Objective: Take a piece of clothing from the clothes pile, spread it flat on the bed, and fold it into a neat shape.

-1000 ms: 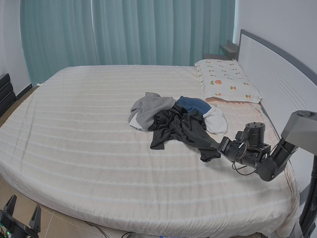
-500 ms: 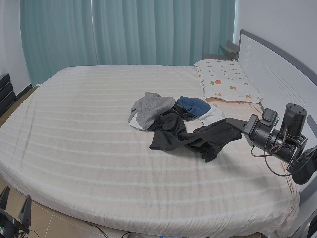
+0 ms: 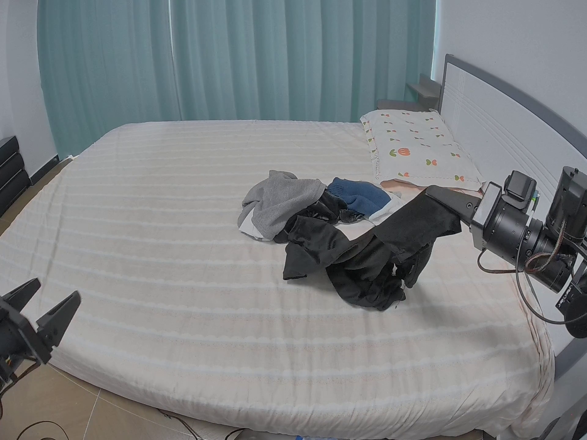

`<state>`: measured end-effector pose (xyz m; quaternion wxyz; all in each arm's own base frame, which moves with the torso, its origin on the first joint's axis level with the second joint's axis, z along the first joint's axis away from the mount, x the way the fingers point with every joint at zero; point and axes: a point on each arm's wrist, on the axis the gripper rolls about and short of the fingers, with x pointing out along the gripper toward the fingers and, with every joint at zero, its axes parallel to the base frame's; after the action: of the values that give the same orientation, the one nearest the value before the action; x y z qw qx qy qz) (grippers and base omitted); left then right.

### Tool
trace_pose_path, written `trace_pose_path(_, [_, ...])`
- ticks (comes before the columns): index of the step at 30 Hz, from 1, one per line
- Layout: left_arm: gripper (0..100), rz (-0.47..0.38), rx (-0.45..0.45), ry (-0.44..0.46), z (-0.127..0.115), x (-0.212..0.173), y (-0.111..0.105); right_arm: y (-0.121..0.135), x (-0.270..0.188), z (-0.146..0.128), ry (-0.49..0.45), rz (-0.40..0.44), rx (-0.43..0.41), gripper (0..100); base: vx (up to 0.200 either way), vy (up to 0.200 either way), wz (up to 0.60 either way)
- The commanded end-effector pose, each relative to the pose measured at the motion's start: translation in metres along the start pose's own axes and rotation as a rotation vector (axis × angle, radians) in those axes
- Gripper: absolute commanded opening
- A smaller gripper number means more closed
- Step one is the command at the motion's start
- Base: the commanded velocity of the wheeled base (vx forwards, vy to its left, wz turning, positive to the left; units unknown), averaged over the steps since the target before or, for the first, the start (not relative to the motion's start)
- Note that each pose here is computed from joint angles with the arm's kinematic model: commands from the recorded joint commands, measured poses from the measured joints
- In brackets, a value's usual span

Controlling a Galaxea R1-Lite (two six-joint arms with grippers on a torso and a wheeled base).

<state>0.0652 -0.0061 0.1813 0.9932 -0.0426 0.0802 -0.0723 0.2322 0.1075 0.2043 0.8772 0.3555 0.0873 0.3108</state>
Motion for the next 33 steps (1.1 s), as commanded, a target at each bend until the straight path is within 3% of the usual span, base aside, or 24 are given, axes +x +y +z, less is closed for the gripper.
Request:
trace_pose_path(1, [100,-0.196,0.004,0.309,-0.016,0.148,-0.039,0.035,-0.014,0.01,-0.011,0.085,-0.035,0,0.0,0.0,0.0])
trace_pose_path(10, [100,-0.237,-0.107,0.413,-0.056,0.22,-0.098,0.047,-0.01,0.014,-0.012,0.125,-0.046,0,0.0,0.0,0.0])
trace_pose_path(16, [100,-0.285,-0.07,0.514,-0.096,0.245,-0.127,0.055,-0.007,0.007,0.019,0.155,-0.07,0,0.0,0.0,0.0])
trace_pose_path(22, [100,-0.3,-0.058,0.514,-0.119,0.276,-0.147,0.055,-0.005,0.003,0.003,0.109,-0.075,0,0.0,0.0,0.0])
trace_pose_path(30, [100,-0.321,-0.064,0.511,-0.14,0.306,-0.169,0.058,-0.007,0.003,-0.003,0.114,-0.075,0,0.0,0.0,0.0])
trace_pose_path(33, [100,-0.28,-0.078,0.478,-0.148,0.323,-0.178,0.057,-0.007,0.003,-0.002,0.113,-0.075,0,0.0,0.0,0.0])
